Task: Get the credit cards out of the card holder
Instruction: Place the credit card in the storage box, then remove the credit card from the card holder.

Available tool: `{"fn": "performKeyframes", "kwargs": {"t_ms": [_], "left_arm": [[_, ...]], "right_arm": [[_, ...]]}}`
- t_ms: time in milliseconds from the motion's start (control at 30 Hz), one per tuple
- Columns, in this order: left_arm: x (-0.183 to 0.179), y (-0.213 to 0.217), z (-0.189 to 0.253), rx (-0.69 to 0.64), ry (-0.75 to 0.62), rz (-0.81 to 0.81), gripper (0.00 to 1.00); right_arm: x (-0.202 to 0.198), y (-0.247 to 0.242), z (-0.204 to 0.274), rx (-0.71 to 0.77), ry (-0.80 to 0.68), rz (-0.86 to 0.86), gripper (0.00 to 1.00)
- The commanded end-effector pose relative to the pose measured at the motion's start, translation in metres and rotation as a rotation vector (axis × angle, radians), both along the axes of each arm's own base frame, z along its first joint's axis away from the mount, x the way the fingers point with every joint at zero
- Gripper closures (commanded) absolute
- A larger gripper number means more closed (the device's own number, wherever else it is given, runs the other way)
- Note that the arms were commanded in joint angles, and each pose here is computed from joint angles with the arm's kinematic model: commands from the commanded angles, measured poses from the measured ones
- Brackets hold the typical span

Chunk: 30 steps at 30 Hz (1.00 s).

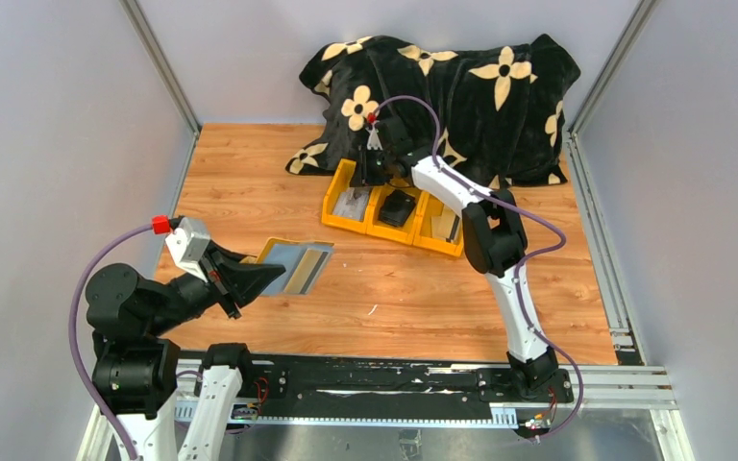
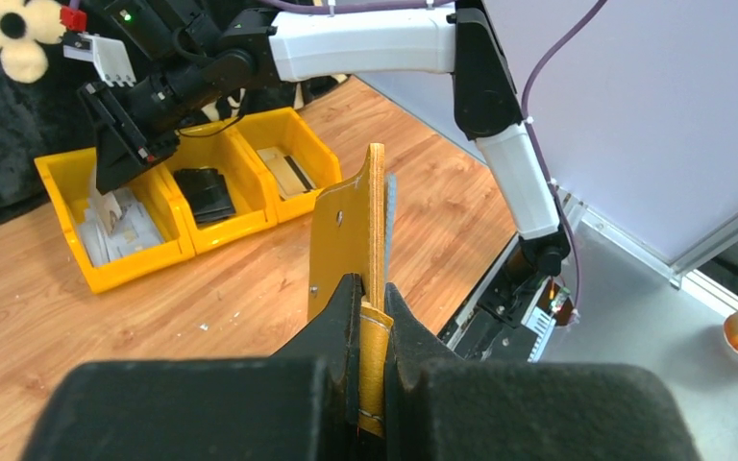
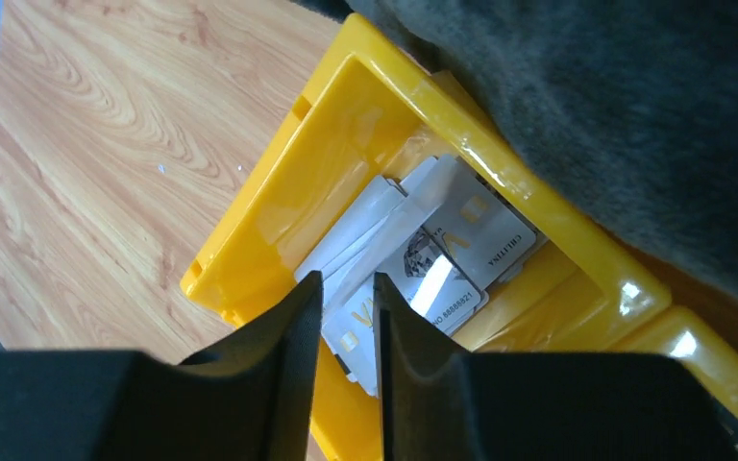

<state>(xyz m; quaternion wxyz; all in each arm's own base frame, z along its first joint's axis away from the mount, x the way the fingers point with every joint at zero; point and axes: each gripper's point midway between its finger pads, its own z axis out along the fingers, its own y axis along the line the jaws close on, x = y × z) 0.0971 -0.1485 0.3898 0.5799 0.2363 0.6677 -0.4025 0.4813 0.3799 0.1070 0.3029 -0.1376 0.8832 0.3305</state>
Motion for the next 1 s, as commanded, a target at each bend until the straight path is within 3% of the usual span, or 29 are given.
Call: {"fn": "performKeyframes", "kwargs": {"t_ms": [0,167,333,467,633,800,967], "left_arm": [[-0.002,-0.001,0.003,0.02,-0.021,-0.022,1.0],[-0.01,-0.002,0.009,0.032,-0.026,-0.028,1.0],[-0.013,0.0,0.014,0.058,-0.033,-0.023,1.0],[-0.011,-0.001,0.012,0.067,-0.019,-0.036,1.0],[-0.007,-0.002,-0.001,0.089,-0.02,-0.07,1.0],[-0.005,-0.005,-0.013,0.1,-0.009,-0.132,1.0],[-0.01,-0.01,-0.016,0.094,-0.01,-0.204,1.0]], "right_arm": [[0.008,-0.015,0.018,-0.025,-0.034,-0.055,0.65],[-0.004,-0.021,0.057,0.005,-0.072,-0.062,0.51],[-0.047,-0.026,0.143,0.119,-0.176,0.022,0.39],[-0.118,-0.028,0.219,0.323,-0.287,0.225,0.24],[-0.23,-0.032,0.313,0.543,-0.485,0.57,0.2],[-0.338,-0.023,0.332,0.547,-0.629,0.897,0.17],[-0.381,-0.005,0.319,0.525,-0.631,1.027,0.17]]}}
